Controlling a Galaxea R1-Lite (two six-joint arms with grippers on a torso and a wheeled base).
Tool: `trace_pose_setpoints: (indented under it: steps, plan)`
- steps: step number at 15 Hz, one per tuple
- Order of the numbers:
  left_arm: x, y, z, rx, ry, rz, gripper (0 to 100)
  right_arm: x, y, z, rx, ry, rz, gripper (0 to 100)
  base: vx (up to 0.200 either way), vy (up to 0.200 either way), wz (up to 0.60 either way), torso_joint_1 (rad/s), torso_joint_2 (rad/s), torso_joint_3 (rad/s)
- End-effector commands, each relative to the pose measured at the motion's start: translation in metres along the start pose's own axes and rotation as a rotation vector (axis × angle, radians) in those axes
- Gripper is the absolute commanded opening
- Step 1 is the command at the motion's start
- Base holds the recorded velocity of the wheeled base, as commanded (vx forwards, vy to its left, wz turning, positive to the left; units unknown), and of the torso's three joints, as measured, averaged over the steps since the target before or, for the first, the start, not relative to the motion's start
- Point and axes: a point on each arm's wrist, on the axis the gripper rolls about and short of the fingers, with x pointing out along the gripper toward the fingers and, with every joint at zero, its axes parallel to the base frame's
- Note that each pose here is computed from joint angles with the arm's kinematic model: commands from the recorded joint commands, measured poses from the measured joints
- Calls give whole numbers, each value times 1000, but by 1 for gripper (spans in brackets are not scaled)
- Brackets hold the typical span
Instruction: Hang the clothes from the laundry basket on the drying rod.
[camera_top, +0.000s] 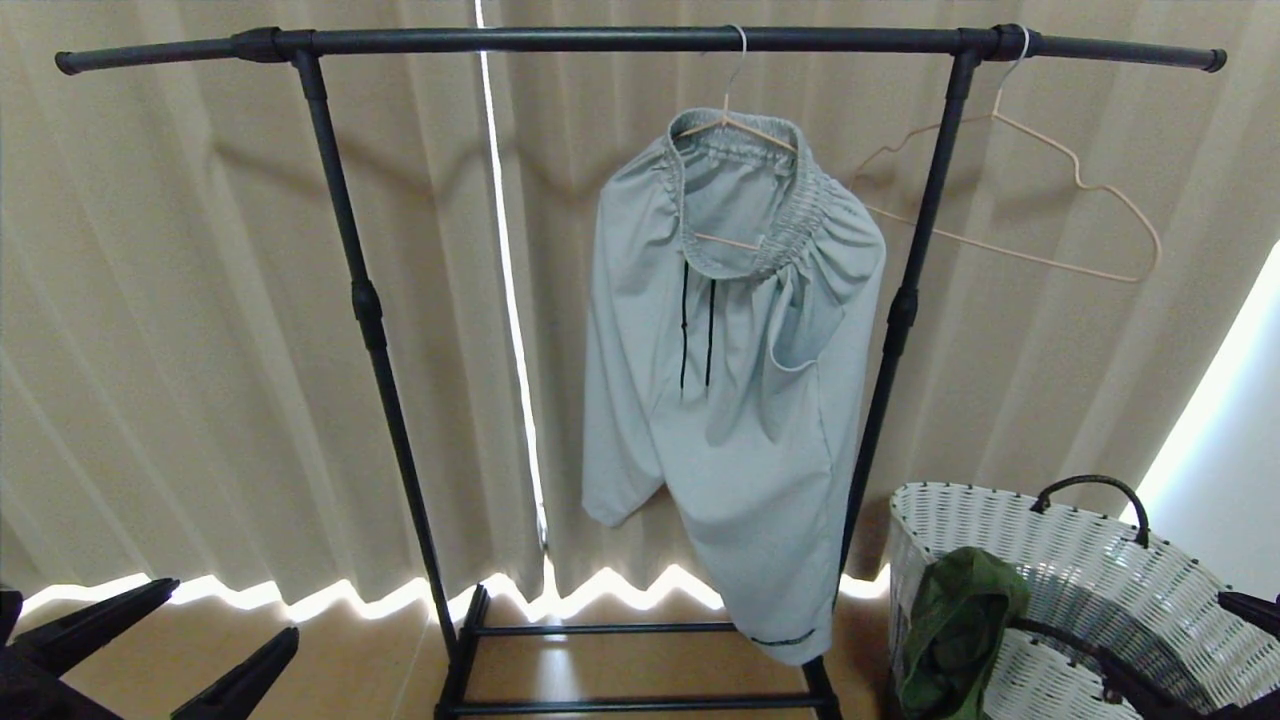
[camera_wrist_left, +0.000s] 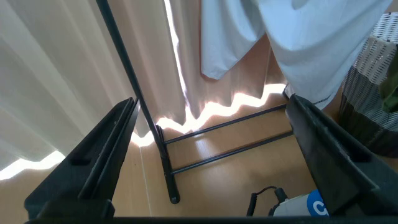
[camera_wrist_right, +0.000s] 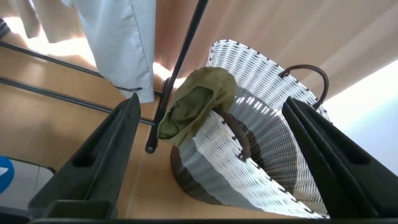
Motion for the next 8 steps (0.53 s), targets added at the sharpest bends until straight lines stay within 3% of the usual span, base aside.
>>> trace_pose_setpoints:
  steps: [1, 8]
  plan:
    - [0, 0, 0, 0, -2, 1, 100, -1, 0, -1, -2, -4, -1, 100, 0, 0, 0, 0, 0, 0]
    - [-1, 0, 1, 0, -8, 3, 100, -4, 0, -4, -16, -7, -1, 100, 0, 0, 0, -49, 183, 119]
